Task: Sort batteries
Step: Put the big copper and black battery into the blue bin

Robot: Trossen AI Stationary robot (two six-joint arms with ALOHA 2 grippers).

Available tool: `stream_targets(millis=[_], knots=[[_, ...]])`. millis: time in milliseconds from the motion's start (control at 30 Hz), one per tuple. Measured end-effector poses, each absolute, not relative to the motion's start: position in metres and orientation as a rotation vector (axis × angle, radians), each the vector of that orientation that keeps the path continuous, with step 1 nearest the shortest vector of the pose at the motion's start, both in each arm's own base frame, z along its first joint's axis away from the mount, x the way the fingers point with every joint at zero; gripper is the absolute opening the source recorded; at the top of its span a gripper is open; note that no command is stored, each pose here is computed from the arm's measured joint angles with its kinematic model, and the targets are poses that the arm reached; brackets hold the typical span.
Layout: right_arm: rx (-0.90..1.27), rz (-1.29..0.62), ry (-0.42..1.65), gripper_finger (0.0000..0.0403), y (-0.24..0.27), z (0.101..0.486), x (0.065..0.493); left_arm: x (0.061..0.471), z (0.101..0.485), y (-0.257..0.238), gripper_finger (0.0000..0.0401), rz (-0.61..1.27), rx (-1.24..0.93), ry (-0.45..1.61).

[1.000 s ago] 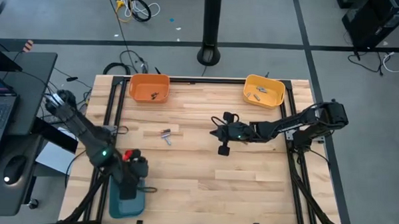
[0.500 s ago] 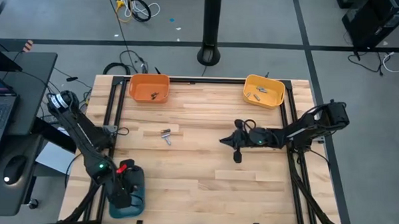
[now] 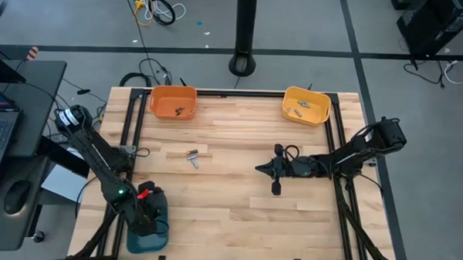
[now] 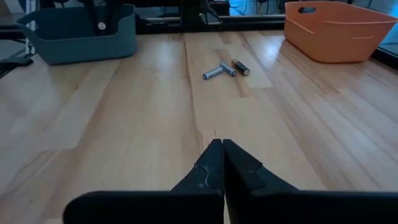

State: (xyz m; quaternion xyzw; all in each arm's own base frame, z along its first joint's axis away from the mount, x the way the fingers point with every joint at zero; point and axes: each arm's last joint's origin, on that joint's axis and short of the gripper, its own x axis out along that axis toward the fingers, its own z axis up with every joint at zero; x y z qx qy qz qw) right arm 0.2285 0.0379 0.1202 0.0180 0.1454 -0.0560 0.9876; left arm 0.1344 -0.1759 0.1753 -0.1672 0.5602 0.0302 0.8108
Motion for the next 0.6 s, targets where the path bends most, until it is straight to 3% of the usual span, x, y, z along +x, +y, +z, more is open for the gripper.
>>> stream_targets(millis=[233, 600], knots=[[0.053, -0.115, 0.283, 0.0006, 0.0379, 0.1210, 0.2287, 0.1409, 0.1770, -0.1758, 0.0095, 0.059, -0.385, 1.155], [0.048, -0.114, 0.277, 0.0009, 0.0379, 0.1215, 0.2289, 0.1440, 0.1779, -0.1760, 0.0095, 0.054, -0.408, 1.139]])
